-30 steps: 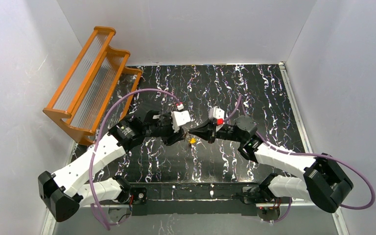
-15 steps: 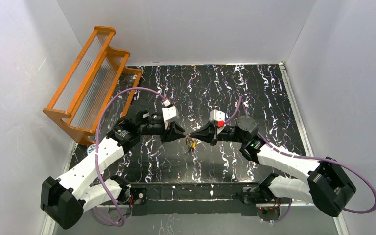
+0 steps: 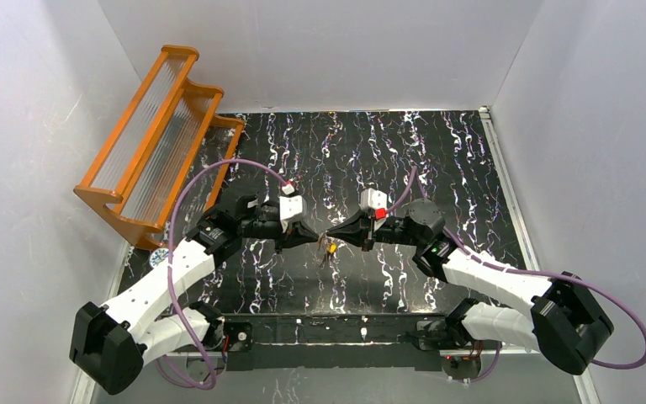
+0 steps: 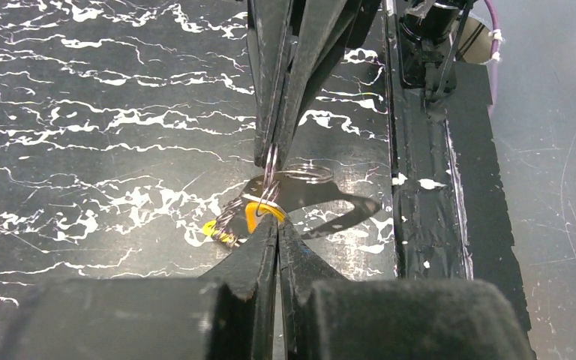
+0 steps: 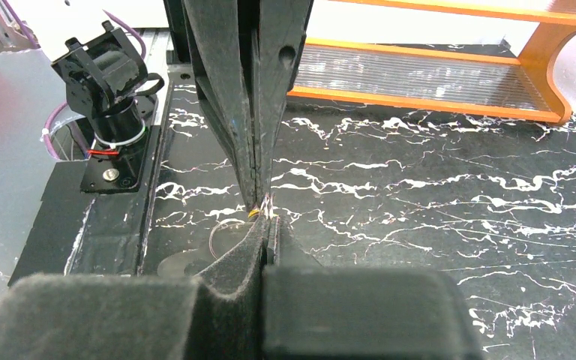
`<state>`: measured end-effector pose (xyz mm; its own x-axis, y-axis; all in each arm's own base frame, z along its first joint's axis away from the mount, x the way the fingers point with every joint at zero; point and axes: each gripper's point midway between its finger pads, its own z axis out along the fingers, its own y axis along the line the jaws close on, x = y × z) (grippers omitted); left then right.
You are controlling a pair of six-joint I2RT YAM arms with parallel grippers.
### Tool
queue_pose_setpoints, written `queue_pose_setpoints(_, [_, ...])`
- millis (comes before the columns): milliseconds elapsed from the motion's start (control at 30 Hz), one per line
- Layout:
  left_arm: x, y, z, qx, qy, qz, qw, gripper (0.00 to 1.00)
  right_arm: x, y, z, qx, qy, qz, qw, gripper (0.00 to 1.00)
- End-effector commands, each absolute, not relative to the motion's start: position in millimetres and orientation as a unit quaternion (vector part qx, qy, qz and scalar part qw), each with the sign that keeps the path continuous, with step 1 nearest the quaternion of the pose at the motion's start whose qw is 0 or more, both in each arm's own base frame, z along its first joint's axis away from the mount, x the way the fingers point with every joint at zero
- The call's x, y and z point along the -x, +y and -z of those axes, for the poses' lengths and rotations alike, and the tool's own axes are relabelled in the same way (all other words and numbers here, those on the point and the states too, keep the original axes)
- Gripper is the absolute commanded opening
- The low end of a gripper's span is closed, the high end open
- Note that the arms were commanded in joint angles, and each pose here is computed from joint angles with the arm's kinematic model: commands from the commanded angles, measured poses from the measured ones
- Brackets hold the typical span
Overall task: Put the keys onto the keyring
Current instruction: Adjust the key on the keyring.
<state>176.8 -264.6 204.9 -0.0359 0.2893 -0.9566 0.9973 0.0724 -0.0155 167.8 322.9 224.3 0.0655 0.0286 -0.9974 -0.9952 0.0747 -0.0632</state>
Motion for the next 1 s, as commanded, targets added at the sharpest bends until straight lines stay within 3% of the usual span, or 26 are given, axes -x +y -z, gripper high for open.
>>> queue_pose_setpoints(0, [-170.5, -266.7, -196.6, -0.556, 0.579, 0.421, 0.422, 0.0, -168.0, 323.8, -259.3, 0.489, 0.452, -0.473, 0.576, 0.01])
queue_pose_setpoints(167, [-172.2, -268.7, -194.4, -0.552, 0.584, 0.414, 0.428, 0.0, -168.2, 324.2, -260.4, 0.489, 0.452, -0.474, 0.576, 0.01])
queue_pose_setpoints(333, [-184.9, -259.2, -218.9, -0.543, 0.579, 0.363, 0.488, 0.19, -168.4, 323.8, -258.4, 0.49, 0.455, -0.472, 0.575, 0.01])
queue_pose_setpoints(533, [-188.6, -256.1, -244.1, -0.544, 0.55, 0.34, 0.535, 0.29, -168.2, 324.2, -258.5, 0.491, 0.454, -0.472, 0.574, 0.01])
queue_pose_setpoints(667, [-191.6, -260.7, -234.5, -0.551, 0.551, 0.345, 0.523, 0.34, -168.4, 324.7, -258.5, 0.492, 0.453, -0.473, 0.574, 0.01])
queue_pose_setpoints(800, [-190.0, -267.0, -225.0, -0.56, 0.549, 0.362, 0.505, 0.33, -168.9, 324.7, -259.5, 0.491, 0.453, -0.473, 0.575, 0.01])
queue_pose_setpoints(967, [-186.5, -274.0, -217.9, -0.56, 0.547, 0.384, 0.491, 0.19, -170.2, 325.3, -258.1, 0.492, 0.453, -0.471, 0.575, 0.01])
